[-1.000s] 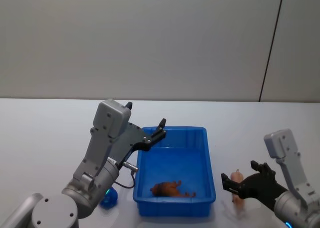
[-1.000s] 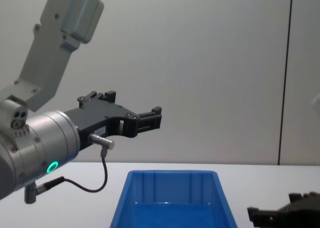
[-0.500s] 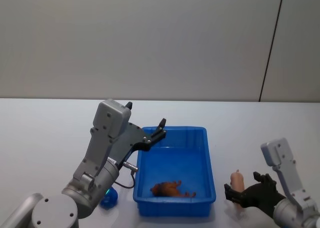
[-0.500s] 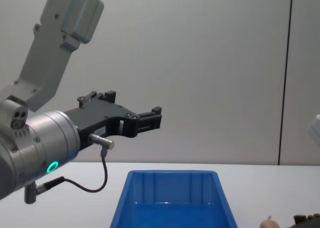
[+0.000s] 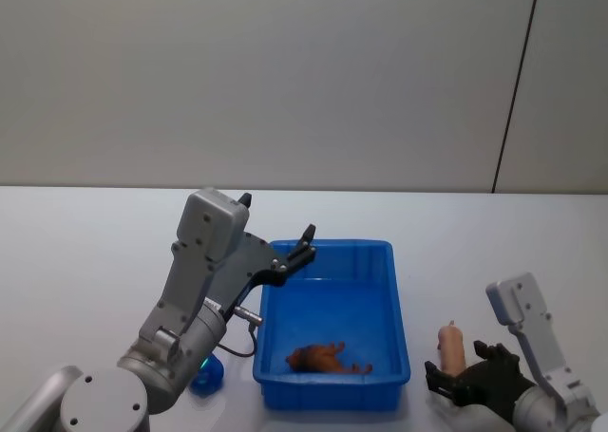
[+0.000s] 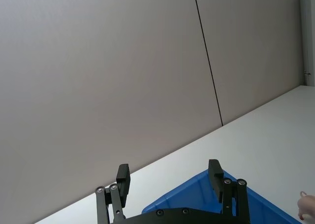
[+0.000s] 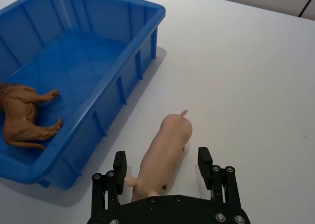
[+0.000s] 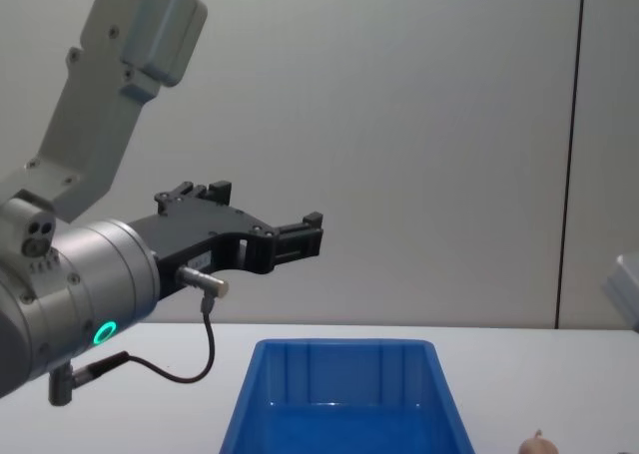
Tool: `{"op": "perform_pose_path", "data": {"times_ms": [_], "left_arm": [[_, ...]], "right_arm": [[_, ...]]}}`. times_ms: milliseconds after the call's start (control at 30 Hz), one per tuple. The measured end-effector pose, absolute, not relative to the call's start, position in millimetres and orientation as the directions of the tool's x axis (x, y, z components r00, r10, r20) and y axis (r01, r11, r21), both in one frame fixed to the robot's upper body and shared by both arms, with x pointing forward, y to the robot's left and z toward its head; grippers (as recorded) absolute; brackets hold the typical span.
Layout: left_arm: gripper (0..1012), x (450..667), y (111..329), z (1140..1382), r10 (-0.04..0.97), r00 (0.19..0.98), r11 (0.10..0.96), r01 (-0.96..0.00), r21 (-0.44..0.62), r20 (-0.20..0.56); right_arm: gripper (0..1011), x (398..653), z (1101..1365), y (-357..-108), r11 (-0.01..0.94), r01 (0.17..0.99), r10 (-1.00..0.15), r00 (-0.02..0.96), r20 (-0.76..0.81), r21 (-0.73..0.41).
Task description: Pick up the two dolls from the table and place them into the box.
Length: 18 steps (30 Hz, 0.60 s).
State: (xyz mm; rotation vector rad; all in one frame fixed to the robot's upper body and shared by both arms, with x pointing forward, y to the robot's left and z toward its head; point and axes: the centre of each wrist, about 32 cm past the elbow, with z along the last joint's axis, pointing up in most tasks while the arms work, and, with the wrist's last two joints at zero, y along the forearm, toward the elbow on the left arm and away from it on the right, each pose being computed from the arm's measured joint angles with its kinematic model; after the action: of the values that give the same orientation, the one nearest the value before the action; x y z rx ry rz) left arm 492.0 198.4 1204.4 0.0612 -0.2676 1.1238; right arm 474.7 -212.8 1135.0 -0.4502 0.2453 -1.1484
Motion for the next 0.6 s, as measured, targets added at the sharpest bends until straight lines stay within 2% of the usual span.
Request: {"op": "perform_pose_path", "data": {"times_ms": [67, 167, 500, 533, 567, 600], "left_arm": [[1001, 492.0, 198.4, 1204.4, 0.882, 0.404, 0.434, -0.897, -0.086, 0.242], [1001, 492.0, 198.4, 1204.4, 0.882, 0.404, 0.434, -0.897, -0.086, 0.242], [1001, 492.0, 198.4, 1204.4, 0.882, 0.404, 0.434, -0.897, -0.086, 0.242], [1001, 492.0, 198.4, 1204.4, 0.882, 0.404, 0.434, -0.897, -0.086, 0.242], [1002, 492.0, 198.4, 1204.4, 0.882, 0.404, 0.434, -0.897, -0.086, 0.242], [1001, 492.0, 198.4, 1204.4, 0.882, 0.404, 0.434, -0.897, -0.086, 0.242]], "right_arm": [[845, 474.5, 1134.3, -212.5, 0.334, 0.818, -0.917, 0.397, 0.039, -0.468], [792, 474.2, 1133.4, -211.8, 0.333, 0.814, -0.917, 0.396, 0.036, -0.476], [457, 473.0, 1130.9, -211.0, 0.316, 0.813, -0.925, 0.378, 0.030, -0.489], [457, 472.7, 1130.6, -211.0, 0.313, 0.815, -0.927, 0.374, 0.030, -0.488], [400, 472.5, 1130.5, -211.0, 0.311, 0.816, -0.927, 0.373, 0.031, -0.488], [392, 472.4, 1130.3, -211.1, 0.309, 0.817, -0.928, 0.370, 0.032, -0.486]]}}
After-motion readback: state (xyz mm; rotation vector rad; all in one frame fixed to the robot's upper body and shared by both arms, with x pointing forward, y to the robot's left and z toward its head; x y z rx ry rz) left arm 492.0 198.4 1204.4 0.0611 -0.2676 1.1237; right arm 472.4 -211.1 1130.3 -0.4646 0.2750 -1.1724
